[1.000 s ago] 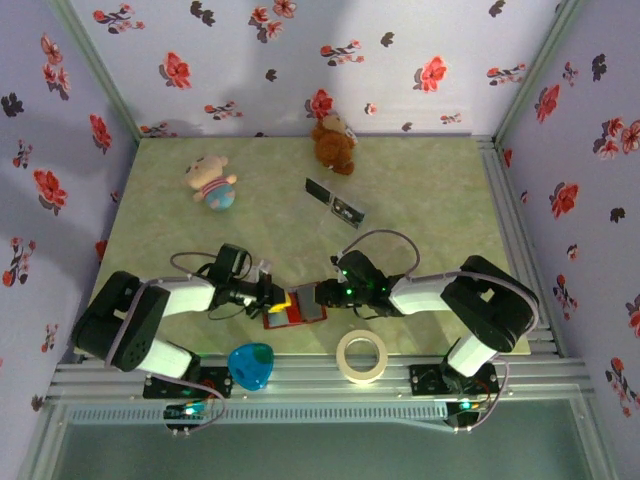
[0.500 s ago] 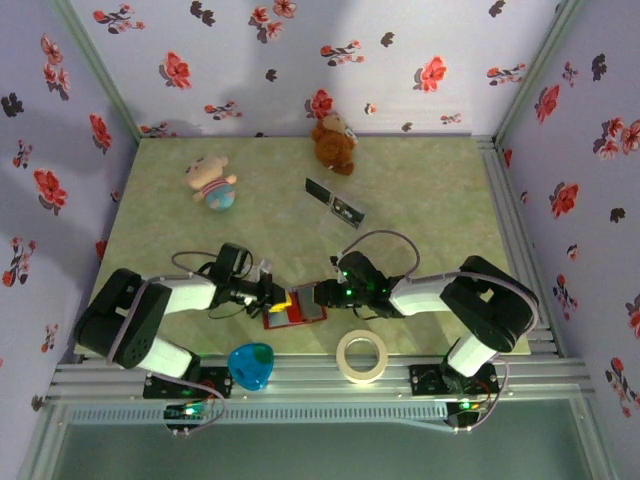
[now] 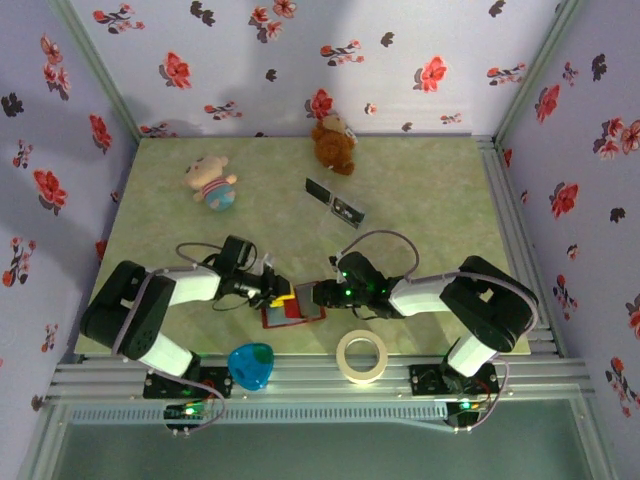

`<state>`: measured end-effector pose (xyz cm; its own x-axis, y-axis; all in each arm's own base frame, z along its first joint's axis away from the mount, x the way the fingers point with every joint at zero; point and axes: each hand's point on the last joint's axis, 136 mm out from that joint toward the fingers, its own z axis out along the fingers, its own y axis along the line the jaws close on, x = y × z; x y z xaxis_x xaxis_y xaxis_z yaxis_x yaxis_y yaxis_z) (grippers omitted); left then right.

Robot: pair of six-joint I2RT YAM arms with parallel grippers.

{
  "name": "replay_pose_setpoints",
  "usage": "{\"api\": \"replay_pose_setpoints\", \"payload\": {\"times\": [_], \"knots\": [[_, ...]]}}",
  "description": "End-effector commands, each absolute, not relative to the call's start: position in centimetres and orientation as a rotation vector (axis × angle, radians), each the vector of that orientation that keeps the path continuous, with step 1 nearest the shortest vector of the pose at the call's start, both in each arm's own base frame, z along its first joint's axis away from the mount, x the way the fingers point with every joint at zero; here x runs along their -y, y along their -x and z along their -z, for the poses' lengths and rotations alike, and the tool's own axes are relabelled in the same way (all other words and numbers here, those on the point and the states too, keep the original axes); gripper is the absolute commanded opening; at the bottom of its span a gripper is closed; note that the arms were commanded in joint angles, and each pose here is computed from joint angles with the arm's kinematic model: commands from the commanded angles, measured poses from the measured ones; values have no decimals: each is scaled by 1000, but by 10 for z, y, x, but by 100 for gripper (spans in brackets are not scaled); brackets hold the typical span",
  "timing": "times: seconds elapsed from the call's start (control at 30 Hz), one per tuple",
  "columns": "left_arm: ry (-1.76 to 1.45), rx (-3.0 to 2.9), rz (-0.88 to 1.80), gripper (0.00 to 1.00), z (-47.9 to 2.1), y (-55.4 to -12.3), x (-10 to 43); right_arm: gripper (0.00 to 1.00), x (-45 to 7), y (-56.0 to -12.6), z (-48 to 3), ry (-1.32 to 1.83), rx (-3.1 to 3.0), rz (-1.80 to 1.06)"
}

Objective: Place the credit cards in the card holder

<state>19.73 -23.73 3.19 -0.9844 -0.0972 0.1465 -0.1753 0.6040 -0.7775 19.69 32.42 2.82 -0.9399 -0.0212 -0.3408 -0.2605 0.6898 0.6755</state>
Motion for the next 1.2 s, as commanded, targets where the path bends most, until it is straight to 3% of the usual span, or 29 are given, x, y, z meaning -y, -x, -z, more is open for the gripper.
{"api": "replay_pose_setpoints", "payload": {"times": [0.0,0.3,0.4,0.6,0.77,0.87,0.97,1.17], "knots": [[-286,2824,-1151,21,-18,-191,216,31,-320,-190,-23,247,-2607,-1069],[-373,2887,-1072,23,-10,-190,202,31,-323,-188,-26,283,-2596,-1055],[-389,2908,-1029,31,-8,-189,197,33,-323,-184,-28,348,-2581,-998],[-397,2912,-1012,37,-8,-189,196,48,-313,-177,-54,619,-2412,-620],[-392,2917,-1016,39,-10,-189,195,62,-323,-161,-69,972,-2284,-585],[-389,2915,-1025,39,-11,-191,197,74,-348,-128,-72,1399,-2083,-695],[-396,2911,-1039,39,-10,-191,198,79,-365,-110,-74,1634,-1782,-654],[-400,2894,-1051,39,-9,-190,200,79,-390,-130,-77,1712,-1637,-501]]}}
